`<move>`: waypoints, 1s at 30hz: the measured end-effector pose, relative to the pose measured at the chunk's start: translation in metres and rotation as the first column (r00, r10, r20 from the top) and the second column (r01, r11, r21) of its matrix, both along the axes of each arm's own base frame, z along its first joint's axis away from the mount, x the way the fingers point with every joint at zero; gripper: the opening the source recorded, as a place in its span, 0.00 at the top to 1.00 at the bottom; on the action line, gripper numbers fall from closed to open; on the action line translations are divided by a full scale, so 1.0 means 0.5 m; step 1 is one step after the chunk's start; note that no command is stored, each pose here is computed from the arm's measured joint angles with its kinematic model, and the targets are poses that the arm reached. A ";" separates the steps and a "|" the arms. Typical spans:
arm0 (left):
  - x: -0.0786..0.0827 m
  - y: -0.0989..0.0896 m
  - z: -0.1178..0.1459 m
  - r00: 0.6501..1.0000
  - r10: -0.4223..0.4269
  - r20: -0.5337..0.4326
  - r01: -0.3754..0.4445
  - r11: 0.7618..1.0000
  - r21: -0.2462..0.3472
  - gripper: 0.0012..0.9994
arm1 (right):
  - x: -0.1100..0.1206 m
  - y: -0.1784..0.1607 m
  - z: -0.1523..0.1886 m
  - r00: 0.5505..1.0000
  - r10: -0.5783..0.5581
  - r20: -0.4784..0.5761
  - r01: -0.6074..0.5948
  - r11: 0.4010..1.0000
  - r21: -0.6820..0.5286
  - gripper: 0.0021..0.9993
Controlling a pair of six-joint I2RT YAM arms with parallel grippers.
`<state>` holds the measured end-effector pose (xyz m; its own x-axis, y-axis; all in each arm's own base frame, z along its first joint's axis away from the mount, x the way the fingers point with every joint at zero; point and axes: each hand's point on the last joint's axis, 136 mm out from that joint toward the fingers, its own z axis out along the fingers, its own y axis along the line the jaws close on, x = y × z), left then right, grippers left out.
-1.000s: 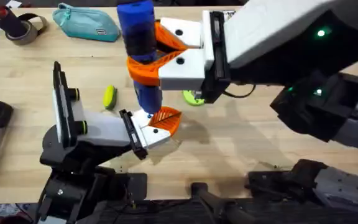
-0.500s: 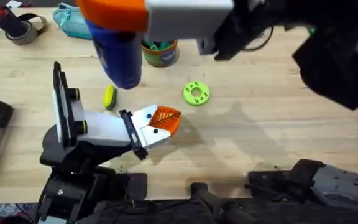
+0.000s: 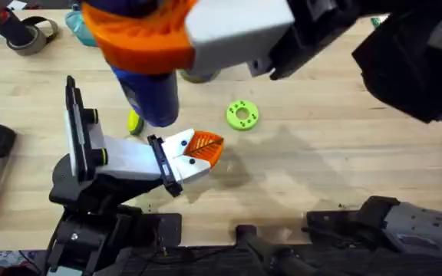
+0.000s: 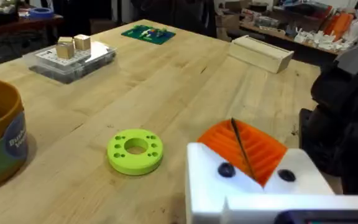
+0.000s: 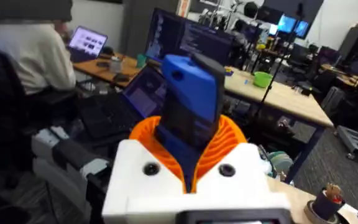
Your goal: Pick up the gripper from the table and insert it into the empty holder that is missing its gripper. Then pick up a screw, insert it into the mounting hole, and use the screwdriver to tighten it. Finally, clean up the table by picking up the vegetable and placing it into the bucket.
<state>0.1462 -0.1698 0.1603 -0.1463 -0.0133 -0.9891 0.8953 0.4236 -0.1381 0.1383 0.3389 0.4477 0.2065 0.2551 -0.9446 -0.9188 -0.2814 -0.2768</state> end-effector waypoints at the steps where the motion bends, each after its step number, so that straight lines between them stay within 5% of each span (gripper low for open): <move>1: 0.000 0.000 0.000 1.000 0.000 0.000 0.000 1.000 0.000 0.99 | -0.001 -0.001 -0.002 1.000 0.004 0.005 -0.004 1.000 -0.003 0.97; 30: 0.000 0.000 0.000 1.000 0.000 0.000 0.000 1.000 0.000 0.99 | 0.035 0.016 -0.141 0.995 -0.057 -0.087 0.049 0.995 -0.085 0.97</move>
<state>0.1462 -0.1698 0.1603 -0.1463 -0.0133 -0.9892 0.8953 0.4236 -0.1381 0.1559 0.3471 0.3772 0.1318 0.1665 -0.9772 -0.9530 -0.2501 -0.1711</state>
